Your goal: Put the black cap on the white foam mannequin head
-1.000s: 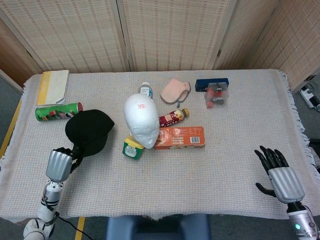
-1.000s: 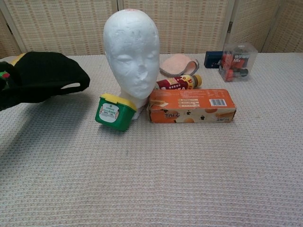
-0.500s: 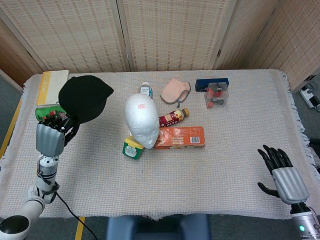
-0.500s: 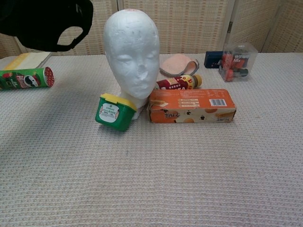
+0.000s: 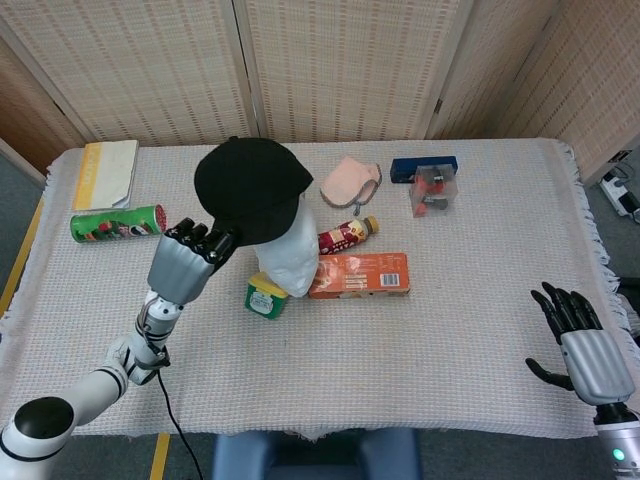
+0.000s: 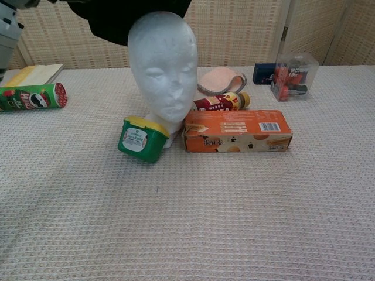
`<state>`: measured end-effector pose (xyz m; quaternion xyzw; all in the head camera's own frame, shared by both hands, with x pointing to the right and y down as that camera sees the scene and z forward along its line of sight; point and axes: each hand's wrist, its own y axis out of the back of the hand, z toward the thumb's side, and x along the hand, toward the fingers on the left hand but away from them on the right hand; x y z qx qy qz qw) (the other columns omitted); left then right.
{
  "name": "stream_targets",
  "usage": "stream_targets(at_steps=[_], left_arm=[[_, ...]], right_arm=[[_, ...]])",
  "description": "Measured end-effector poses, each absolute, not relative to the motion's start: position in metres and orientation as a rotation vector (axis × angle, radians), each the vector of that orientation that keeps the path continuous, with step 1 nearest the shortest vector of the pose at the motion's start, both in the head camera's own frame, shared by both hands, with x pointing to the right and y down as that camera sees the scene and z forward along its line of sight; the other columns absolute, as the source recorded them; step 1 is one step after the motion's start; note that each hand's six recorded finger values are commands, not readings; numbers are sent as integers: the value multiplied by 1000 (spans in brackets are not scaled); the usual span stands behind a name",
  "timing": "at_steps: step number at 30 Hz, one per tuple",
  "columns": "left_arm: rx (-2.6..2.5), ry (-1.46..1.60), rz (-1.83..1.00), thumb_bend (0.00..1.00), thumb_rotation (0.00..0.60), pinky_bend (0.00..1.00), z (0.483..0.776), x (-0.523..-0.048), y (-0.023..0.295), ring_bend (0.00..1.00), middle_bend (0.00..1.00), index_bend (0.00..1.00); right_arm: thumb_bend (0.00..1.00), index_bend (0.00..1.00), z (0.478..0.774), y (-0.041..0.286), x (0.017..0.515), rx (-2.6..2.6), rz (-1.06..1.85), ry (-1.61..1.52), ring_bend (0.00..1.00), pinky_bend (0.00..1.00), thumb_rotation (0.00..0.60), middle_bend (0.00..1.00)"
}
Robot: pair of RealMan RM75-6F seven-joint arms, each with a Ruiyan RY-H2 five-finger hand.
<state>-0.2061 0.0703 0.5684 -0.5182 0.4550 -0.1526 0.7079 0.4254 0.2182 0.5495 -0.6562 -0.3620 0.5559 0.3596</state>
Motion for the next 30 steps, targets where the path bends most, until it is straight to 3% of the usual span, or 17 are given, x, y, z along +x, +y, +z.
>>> stream_targets(at_steps=[10,13,14,16,17,18,20,21,23,26,30], left_arm=[[-1300,888,-330,548,600,1000,608,-174,129,1000,1000,618],[-1307,871,-363,378,600,1000,618,-177,139,986,1000,378],[-1306,867,-376,285,600,1000,620,-179,142,965,981,240],[-1306,859,-412,168,600,997,625,-185,147,871,810,65],[-1307,857,-427,128,600,976,627,-187,149,787,657,16],[-1310,855,-440,100,600,932,628,-189,151,688,519,0],[-1328,855,-474,79,600,794,629,-196,157,514,368,0],[-1339,855,-489,78,600,729,629,-199,160,460,334,0],[-1371,857,-535,77,600,494,628,-209,167,312,240,0],[-1440,856,-624,79,600,295,625,-227,180,176,163,0],[-1570,861,-797,78,600,235,614,-264,196,118,146,52]], right_arm=[[153,0,537,217,432,-1705,1403,-972,0,0,600,0],[154,0,537,217,431,-1709,1402,-971,0,0,600,0],[155,0,537,217,431,-1710,1402,-970,0,0,600,0],[155,0,537,218,431,-1711,1402,-967,0,0,600,0],[154,0,537,218,431,-1711,1402,-967,0,0,600,0],[154,0,537,218,431,-1710,1402,-967,0,0,600,0],[155,0,536,218,431,-1708,1400,-966,0,0,600,0],[155,0,536,218,430,-1706,1399,-966,0,0,600,0],[156,0,537,219,430,-1702,1401,-962,0,0,600,0],[156,0,539,220,428,-1706,1405,-948,0,0,600,0],[155,0,544,223,425,-1718,1417,-927,0,0,600,0]])
